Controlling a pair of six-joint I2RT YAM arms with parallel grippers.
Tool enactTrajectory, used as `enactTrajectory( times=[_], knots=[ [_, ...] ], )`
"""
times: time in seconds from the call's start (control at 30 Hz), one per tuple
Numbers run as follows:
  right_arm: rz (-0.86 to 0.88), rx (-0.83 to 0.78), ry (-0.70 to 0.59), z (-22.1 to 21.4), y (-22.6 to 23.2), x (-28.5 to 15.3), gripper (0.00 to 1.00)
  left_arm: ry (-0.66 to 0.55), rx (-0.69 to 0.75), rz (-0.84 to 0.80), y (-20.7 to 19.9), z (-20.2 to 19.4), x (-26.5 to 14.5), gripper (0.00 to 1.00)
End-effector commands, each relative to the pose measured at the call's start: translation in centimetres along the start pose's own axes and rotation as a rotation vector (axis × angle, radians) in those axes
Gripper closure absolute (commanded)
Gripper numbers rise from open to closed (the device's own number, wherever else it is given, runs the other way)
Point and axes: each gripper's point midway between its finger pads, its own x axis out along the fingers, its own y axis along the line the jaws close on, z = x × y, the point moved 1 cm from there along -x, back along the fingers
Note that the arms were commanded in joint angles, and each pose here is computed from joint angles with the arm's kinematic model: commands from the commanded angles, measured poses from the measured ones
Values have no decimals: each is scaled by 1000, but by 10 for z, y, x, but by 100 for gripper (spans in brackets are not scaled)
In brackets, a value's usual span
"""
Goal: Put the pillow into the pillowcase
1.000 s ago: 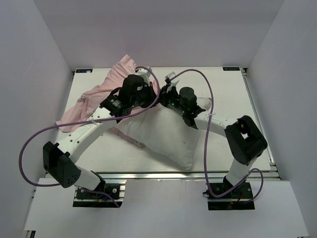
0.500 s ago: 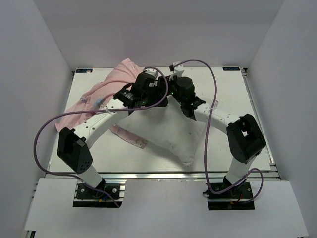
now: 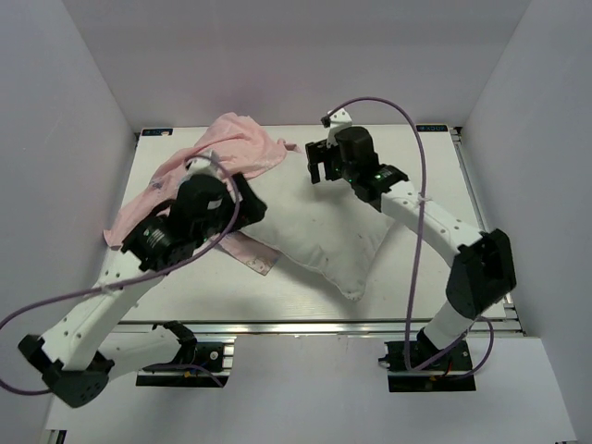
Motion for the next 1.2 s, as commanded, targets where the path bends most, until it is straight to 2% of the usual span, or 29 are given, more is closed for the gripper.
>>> enactTrajectory(
  times=[0.0, 0.03, 0.13, 0.17, 0.2, 0.3, 0.43, 0.53, 0.73, 0.8, 0.93, 1.1, 1.13, 1.17],
  knots=[
    [249, -183, -37, 31, 34, -57, 11, 114, -139, 302, 74, -59, 0, 2],
    [303, -224, -64, 38, 51, -75, 11, 156, -139, 348, 92, -82, 6, 2],
    [411, -433, -57, 17, 94, -101, 11, 166, -205, 366, 110, -101, 17, 2],
    [429, -493, -17, 4, 100, -109, 11, 198, -203, 398, 130, -117, 25, 2],
    [477, -552, -6, -5, 121, -118, 11, 199, -221, 398, 136, -120, 30, 2],
    [489, -594, 45, -23, 138, -120, 11, 204, -278, 360, 152, -119, 48, 2],
    [453, -640, 114, -52, 145, -103, 11, 133, -268, 267, 146, -101, 66, 2],
    [426, -703, 158, -75, 159, -84, 11, 127, -244, 247, 148, -102, 76, 2],
    [403, -747, 164, -99, 180, -52, 11, 119, -234, 287, 166, -109, 88, 2],
    [354, -748, 168, -103, 177, -40, 11, 118, -243, 303, 173, -111, 89, 2],
    [262, -771, 265, -139, 167, -15, 11, 87, -257, 341, 190, -110, 92, 2],
    [59, -771, 345, -174, 147, 18, 11, 66, -284, 266, 191, -104, 103, 2],
    [34, -758, 349, -176, 146, 20, 14, 70, -280, 269, 196, -104, 105, 2],
    [38, -753, 355, -178, 147, 20, 27, 77, -279, 259, 197, -105, 107, 2]
  ],
)
